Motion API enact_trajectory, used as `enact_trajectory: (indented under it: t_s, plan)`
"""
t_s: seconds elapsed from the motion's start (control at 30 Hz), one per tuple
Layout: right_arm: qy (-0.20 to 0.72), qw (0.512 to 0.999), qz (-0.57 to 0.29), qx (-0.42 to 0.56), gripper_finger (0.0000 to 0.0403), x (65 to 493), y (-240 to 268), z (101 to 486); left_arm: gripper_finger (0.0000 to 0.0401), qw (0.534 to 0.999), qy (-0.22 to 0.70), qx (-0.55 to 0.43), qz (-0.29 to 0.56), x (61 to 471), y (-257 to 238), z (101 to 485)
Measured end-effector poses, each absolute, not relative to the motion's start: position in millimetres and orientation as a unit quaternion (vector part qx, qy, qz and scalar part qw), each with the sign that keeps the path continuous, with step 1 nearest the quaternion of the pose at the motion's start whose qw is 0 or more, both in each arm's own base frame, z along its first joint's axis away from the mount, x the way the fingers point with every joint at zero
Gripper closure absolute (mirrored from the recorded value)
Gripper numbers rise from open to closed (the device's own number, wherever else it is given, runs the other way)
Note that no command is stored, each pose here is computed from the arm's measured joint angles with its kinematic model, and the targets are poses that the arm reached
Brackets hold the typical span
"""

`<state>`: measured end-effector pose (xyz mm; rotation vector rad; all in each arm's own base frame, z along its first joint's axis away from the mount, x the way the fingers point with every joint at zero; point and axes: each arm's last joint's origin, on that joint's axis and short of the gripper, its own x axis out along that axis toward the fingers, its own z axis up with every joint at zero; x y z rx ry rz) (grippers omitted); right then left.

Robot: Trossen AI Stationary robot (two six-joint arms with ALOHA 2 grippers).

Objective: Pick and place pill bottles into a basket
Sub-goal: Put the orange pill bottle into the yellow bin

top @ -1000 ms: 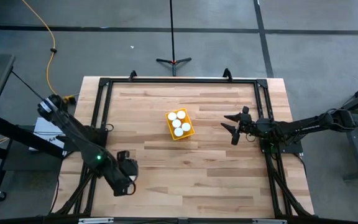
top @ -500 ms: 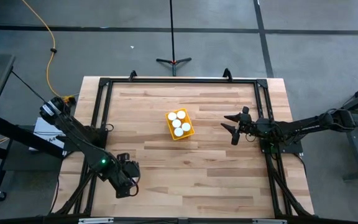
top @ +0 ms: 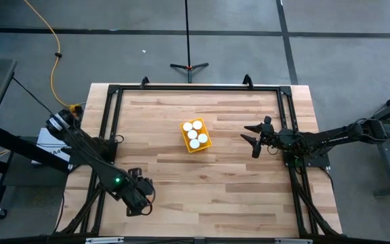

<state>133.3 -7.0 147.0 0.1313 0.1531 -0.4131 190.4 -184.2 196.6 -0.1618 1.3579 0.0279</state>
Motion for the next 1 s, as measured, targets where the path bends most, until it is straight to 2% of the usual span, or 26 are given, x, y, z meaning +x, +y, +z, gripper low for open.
enact_trajectory:
  t_s: [0.63,0.83,1.0]
  plan:
    - [0.075,0.973,-0.208,0.066,0.0208,133.3,-7.2,147.2,0.0122,0.772,0.633,-0.06,0.009,192.3,-186.1,190.6]
    - [0.075,0.973,-0.207,0.066,0.0208,133.2,-7.1,147.1,0.0155,0.771,0.634,-0.058,0.006,192.2,-186.2,190.6]
    - [0.075,0.973,-0.207,0.066,0.0208,133.3,-7.1,147.1,0.0155,0.771,0.634,-0.054,0.002,192.2,-186.2,190.6]
